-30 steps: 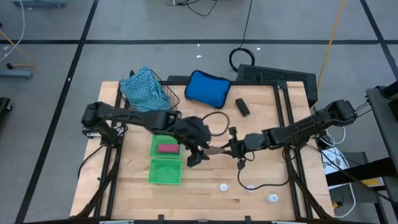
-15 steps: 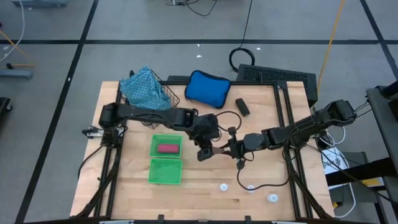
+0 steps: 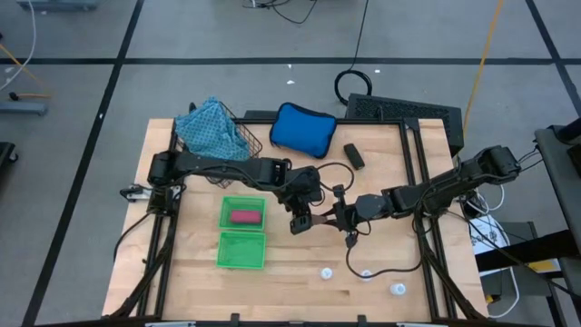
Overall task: Pick & Place Medicine items
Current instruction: Put the brown bandage into the top green basket
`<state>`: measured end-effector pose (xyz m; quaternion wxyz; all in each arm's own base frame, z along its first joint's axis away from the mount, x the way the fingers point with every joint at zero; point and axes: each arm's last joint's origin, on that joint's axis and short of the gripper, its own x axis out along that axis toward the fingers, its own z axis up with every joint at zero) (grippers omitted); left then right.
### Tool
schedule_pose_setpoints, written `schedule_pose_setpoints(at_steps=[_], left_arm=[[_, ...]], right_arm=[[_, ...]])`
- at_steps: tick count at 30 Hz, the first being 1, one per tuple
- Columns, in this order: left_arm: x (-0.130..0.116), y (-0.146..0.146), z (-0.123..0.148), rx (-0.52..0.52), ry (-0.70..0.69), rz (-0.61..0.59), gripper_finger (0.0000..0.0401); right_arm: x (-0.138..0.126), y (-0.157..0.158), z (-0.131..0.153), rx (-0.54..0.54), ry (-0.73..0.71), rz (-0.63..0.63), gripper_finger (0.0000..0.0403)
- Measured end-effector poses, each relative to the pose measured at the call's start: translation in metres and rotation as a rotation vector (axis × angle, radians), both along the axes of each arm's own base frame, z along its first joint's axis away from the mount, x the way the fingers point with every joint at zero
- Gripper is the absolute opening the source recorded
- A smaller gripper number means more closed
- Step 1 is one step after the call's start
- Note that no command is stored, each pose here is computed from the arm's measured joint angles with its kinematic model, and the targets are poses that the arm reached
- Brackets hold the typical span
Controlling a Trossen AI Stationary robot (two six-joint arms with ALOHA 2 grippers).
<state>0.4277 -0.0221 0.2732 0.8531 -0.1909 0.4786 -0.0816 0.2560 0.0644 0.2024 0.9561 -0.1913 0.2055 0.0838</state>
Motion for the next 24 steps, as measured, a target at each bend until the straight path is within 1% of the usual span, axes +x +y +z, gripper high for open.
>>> schedule_pose_setpoints(at_steps=[4, 6, 8, 12, 16, 18, 19, 24], left_arm=[[0.000, 0.000, -0.007, -0.003, 0.041, -0.003, 0.0247], [0.000, -0.001, -0.010, -0.019, 0.054, -0.016, 0.0232], [0.001, -0.001, -0.016, -0.040, 0.087, -0.027, 0.0208], [0.004, 0.004, -0.020, -0.044, 0.079, -0.027, 0.0143], [0.006, 0.009, -0.019, -0.038, 0.049, -0.040, 0.0083], [0.004, 0.012, -0.016, -0.029, 0.036, -0.039, 0.0063], [0.003, 0.013, -0.013, -0.017, 0.030, -0.031, 0.0062], [-0.013, 0.013, 0.012, 0.148, 0.008, 0.020, 0.0061]], right_arm=[[0.000, 0.000, 0.000, -0.002, 0.000, 0.001, 0.0045], [0.000, 0.000, 0.001, -0.005, -0.007, 0.003, 0.0045], [0.001, 0.000, 0.002, -0.001, -0.021, 0.003, 0.0045], [0.001, 0.000, 0.001, -0.004, -0.015, -0.004, 0.0045], [0.001, 0.000, 0.002, 0.049, -0.015, -0.034, 0.0050], [0.001, -0.001, 0.002, 0.079, -0.019, -0.069, 0.0063], [0.000, -0.002, 0.004, 0.088, -0.027, -0.093, 0.0072], [-0.012, -0.007, 0.020, 0.134, -0.054, -0.190, 0.0136]])
